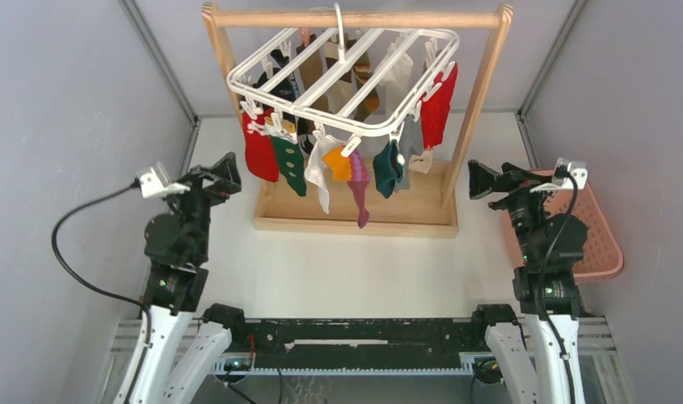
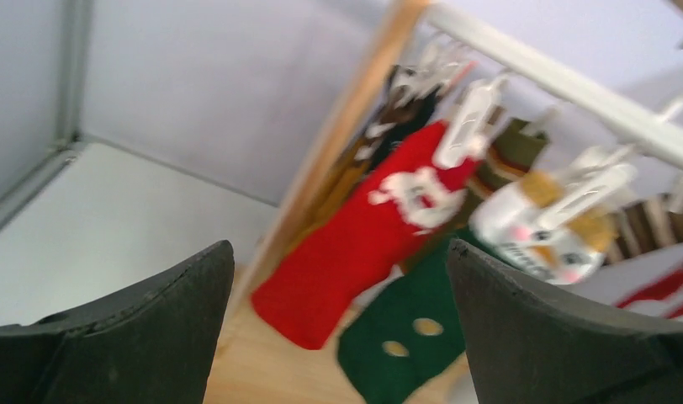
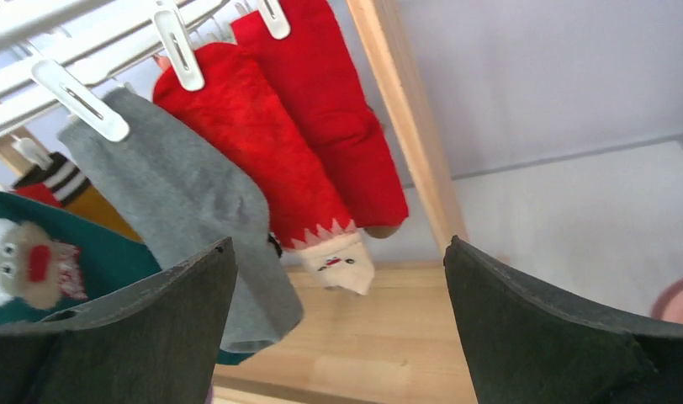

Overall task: Remove the socks clipped to the hanger
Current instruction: Move the clothesline to the center of the board.

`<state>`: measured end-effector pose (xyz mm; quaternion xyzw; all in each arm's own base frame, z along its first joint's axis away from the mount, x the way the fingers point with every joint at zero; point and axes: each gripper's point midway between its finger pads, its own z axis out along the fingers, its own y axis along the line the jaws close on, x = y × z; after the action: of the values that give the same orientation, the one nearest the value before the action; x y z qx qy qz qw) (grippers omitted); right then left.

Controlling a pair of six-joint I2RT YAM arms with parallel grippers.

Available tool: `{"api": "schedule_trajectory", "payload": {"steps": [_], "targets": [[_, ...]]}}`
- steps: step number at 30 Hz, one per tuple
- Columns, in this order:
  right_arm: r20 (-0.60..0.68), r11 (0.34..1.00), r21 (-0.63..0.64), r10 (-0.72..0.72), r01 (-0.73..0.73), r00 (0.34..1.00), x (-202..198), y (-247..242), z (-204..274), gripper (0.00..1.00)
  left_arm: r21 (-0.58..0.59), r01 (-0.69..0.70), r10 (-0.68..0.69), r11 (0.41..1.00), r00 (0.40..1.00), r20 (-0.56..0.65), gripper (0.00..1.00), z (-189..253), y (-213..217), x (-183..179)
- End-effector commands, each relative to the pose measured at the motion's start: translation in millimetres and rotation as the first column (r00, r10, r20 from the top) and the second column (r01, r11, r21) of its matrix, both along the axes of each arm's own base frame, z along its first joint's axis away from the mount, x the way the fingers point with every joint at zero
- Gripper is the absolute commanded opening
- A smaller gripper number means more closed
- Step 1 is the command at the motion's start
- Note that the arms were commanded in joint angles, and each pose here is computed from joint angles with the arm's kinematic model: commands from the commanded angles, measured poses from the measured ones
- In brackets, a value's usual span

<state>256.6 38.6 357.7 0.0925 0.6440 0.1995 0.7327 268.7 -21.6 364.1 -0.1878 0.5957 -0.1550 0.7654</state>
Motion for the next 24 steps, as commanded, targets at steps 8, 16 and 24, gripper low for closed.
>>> {"api": "schedule_trajectory", "payload": {"steps": [8, 16, 24], "targets": [[-0.394, 0.978, 0.123, 0.202, -0.166, 0.897, 17.5, 32.1, -44.9, 1.0, 0.059, 0.264, -0.248, 0.963, 0.948, -0.198, 1.0, 47.0, -50.4, -19.0], [-0.625, 0.991, -0.106, 0.0, -0.084, 0.78, 26.6, 26.9, -106.3, 0.9, -0.059, 0.219, -0.223, 0.974, 0.873, -0.435, 1.0, -22.3, -54.4, 3.9], [-0.735, 0.982, -0.157, -0.044, -0.107, 0.676, 29.1, 42.9, -179.2, 0.82, -0.053, 0.238, -0.222, 0.97, 0.775, -0.591, 0.91, -116.6, -57.1, -2.8]]}}
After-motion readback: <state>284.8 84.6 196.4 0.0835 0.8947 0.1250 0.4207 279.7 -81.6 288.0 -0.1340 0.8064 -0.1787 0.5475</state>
